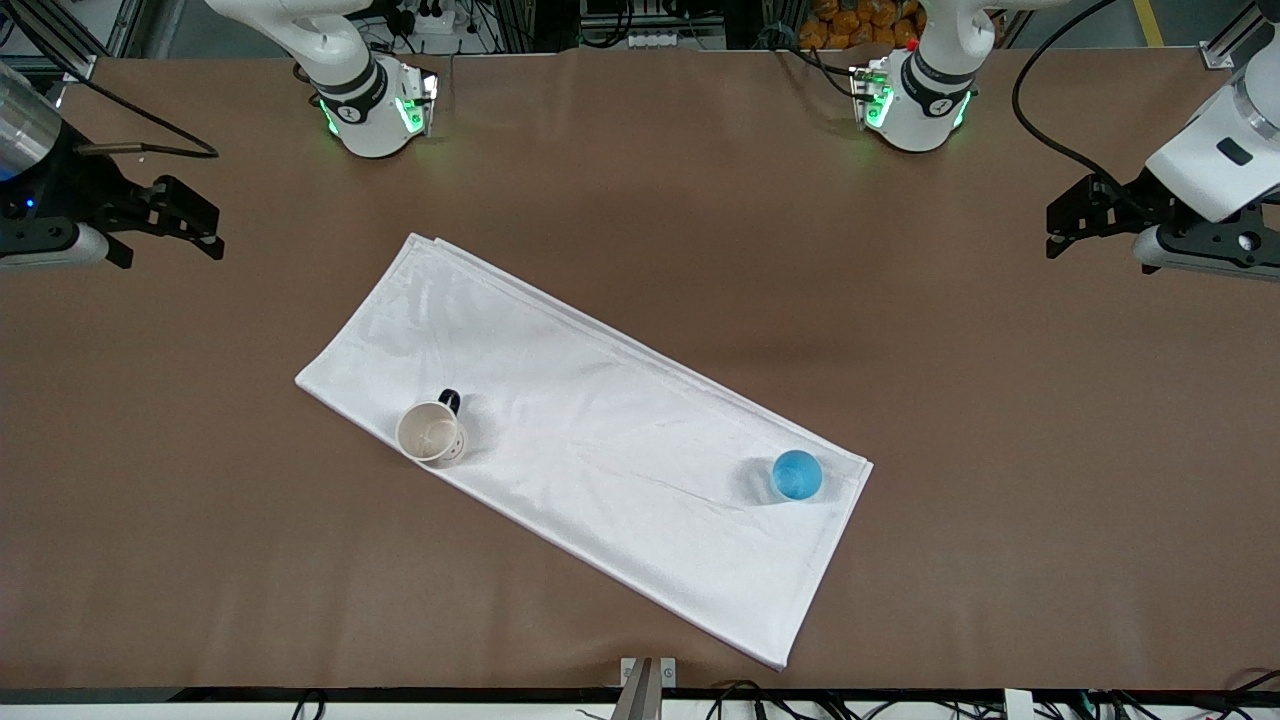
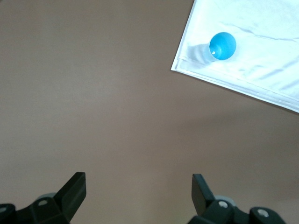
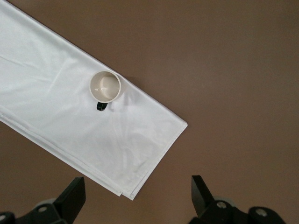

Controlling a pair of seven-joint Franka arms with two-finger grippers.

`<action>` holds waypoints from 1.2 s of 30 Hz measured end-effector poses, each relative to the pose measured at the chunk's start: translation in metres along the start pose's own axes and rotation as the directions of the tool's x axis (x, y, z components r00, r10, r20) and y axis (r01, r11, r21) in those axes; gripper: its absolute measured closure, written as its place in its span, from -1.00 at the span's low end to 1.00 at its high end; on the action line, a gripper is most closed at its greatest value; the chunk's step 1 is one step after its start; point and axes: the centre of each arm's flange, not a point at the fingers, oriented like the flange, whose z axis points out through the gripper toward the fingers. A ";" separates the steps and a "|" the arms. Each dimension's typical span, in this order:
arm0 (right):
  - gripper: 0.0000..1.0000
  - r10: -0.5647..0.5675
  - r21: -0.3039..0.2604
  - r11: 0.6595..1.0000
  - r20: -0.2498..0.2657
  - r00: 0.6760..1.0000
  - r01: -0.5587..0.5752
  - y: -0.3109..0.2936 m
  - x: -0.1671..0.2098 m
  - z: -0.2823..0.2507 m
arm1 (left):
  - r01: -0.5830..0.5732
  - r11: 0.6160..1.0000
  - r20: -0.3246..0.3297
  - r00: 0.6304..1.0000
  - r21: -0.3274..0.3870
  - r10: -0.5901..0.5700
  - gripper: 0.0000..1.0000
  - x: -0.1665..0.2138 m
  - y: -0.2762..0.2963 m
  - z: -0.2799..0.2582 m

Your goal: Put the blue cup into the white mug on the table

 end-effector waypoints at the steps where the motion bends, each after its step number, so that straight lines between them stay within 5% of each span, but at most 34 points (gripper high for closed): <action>1: -1.00 0.000 0.000 1.000 0.000 1.000 0.000 0.001 0.000 0.000 | 0.000 1.000 0.000 1.000 0.000 0.000 -1.00 0.000 0.000 0.000; 11: -1.00 -0.001 0.001 1.000 0.004 1.000 0.001 0.001 0.000 0.001 | -0.004 1.000 0.020 1.000 -0.002 0.004 -1.00 0.004 0.002 0.009; 23: -1.00 -0.010 0.002 1.000 0.025 1.000 0.010 -0.003 0.000 0.011 | 0.062 0.997 0.079 0.995 0.043 -0.065 -1.00 0.052 0.037 0.090; 36: -1.00 -0.029 0.002 1.000 0.039 0.999 0.028 -0.030 0.014 0.132 | 0.189 0.982 0.045 0.981 0.015 -0.189 -1.00 0.109 0.093 0.202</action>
